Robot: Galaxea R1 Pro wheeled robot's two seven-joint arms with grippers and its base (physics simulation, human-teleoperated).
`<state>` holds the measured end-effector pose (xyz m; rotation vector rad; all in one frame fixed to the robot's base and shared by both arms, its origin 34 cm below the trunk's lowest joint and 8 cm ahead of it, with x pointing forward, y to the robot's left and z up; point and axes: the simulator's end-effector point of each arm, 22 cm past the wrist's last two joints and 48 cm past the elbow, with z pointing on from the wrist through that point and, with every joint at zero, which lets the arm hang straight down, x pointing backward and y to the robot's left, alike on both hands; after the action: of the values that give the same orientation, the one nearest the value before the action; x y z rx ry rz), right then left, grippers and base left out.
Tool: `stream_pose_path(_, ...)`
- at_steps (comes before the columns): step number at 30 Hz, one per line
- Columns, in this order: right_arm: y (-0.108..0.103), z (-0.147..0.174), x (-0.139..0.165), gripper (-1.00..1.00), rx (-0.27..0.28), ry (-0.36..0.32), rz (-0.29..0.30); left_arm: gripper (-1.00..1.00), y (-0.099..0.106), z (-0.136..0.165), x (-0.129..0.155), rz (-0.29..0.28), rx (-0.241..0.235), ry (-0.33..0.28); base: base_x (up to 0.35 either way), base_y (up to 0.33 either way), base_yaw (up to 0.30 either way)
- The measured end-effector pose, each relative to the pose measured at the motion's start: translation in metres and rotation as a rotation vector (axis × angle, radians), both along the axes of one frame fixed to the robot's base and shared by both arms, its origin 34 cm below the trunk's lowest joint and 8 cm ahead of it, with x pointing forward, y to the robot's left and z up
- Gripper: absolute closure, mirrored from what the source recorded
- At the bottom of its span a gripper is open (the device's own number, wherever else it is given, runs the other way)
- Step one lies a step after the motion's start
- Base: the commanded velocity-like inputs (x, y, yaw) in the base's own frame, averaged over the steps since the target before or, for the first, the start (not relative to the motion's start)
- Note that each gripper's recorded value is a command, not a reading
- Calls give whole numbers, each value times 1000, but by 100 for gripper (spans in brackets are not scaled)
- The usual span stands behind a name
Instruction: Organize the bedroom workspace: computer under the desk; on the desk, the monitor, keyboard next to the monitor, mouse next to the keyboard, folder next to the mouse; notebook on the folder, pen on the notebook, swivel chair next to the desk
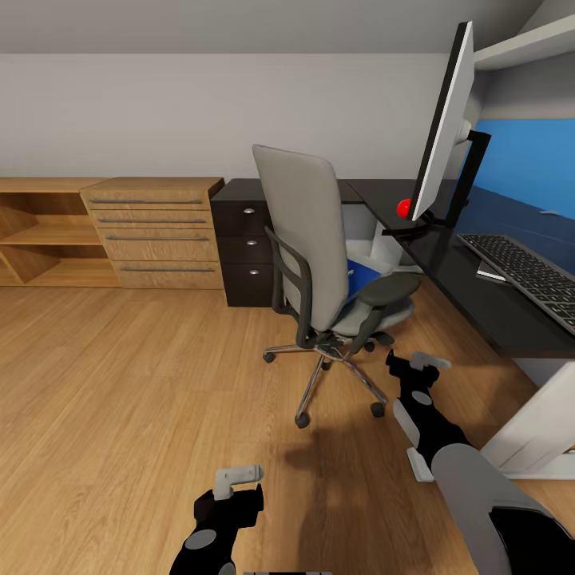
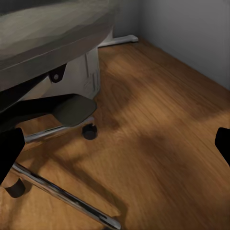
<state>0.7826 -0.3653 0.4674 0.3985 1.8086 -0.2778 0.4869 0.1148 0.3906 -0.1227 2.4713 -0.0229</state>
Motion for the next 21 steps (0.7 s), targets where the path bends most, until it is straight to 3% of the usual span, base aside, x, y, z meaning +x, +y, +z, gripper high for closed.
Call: stream_pose_path(21,14,9,2,-100,13,-30,11,-100,0,-4,-2,-1,3,9,0,0,0)
